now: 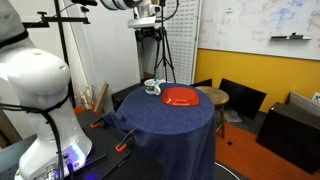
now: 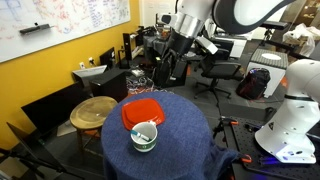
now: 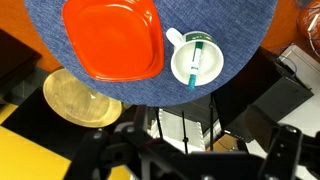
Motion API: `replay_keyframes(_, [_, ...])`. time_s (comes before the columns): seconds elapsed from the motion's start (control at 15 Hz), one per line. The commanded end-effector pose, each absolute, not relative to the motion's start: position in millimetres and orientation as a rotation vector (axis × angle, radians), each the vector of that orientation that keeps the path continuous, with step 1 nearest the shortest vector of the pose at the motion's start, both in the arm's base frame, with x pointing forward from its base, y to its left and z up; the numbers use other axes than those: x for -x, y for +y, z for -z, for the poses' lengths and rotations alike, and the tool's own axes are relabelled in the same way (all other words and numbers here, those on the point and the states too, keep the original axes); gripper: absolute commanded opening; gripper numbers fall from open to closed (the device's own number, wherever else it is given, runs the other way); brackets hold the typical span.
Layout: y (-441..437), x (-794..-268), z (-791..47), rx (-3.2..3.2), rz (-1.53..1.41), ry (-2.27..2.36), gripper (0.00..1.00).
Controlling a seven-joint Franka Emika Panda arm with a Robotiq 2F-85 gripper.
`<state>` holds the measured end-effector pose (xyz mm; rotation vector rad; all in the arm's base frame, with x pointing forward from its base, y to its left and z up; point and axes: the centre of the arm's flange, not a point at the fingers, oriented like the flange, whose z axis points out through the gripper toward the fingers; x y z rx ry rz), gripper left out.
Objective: Put the marker on the table
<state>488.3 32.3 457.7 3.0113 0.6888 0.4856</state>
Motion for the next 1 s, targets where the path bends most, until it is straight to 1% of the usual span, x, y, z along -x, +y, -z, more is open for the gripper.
replay_keyframes(0.0, [32, -489, -458, -3.011, -0.485, 0.688, 1.00])
replay_keyframes(0.33, [33, -496, -447, -3.013, -0.468, 0.665, 1.00])
replay_keyframes(0.93, [51, -522, -375, -3.056, -0.484, 0.620, 1.00])
